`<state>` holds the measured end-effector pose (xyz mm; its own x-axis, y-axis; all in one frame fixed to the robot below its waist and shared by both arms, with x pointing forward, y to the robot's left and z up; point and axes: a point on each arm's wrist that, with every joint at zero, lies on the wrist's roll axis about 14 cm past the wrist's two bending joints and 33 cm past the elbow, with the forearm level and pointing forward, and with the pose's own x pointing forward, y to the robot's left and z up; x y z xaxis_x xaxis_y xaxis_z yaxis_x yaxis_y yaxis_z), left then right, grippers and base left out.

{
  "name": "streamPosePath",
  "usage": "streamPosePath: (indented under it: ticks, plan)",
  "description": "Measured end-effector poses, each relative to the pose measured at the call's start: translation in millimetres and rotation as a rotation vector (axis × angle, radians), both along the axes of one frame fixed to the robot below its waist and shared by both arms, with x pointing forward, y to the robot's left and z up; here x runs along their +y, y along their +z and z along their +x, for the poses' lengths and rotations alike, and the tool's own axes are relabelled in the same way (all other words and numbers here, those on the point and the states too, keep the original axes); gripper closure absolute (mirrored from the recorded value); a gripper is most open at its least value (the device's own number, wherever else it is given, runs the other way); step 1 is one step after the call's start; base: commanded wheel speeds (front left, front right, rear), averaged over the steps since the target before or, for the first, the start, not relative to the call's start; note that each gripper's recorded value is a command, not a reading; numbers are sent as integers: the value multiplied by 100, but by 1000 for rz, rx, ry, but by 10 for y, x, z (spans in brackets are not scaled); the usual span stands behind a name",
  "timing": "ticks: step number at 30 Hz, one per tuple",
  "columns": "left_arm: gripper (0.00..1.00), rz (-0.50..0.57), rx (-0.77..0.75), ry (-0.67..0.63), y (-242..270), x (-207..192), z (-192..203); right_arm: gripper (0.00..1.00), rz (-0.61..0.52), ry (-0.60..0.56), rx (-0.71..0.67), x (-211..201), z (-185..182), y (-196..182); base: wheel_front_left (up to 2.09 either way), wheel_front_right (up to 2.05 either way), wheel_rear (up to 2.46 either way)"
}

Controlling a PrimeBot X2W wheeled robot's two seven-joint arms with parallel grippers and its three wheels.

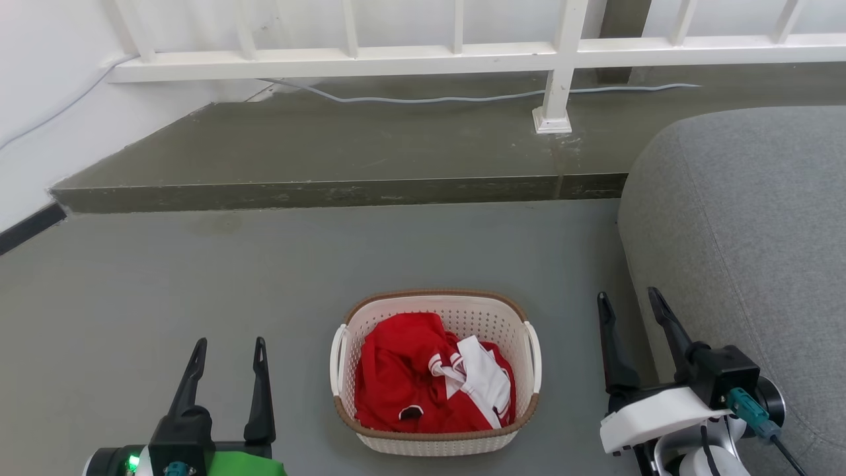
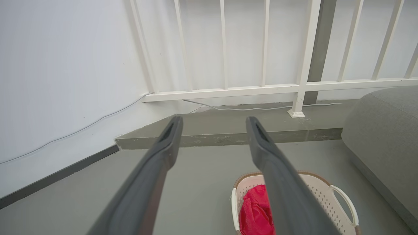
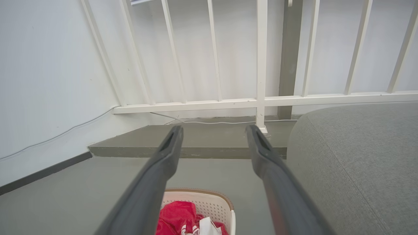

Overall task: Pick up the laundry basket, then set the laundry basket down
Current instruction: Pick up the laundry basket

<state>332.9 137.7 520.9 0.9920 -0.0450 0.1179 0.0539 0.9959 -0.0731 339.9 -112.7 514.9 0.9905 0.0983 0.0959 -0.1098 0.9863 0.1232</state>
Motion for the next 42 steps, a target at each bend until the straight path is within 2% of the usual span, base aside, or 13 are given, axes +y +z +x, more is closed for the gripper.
streamPosePath:
  ticks: [21,30,42]
  plan:
    - [0,-2,44,12,-129,40,86,0,14,-21,60,-50,60,-174,0,0,0]
    - [0,-9,91,8,-298,25,350,0,19,-53,70,-156,395,-226,0,0,0]
    - [0,-32,252,-2,-910,-18,799,0,2,-63,234,-234,812,-866,0,0,0]
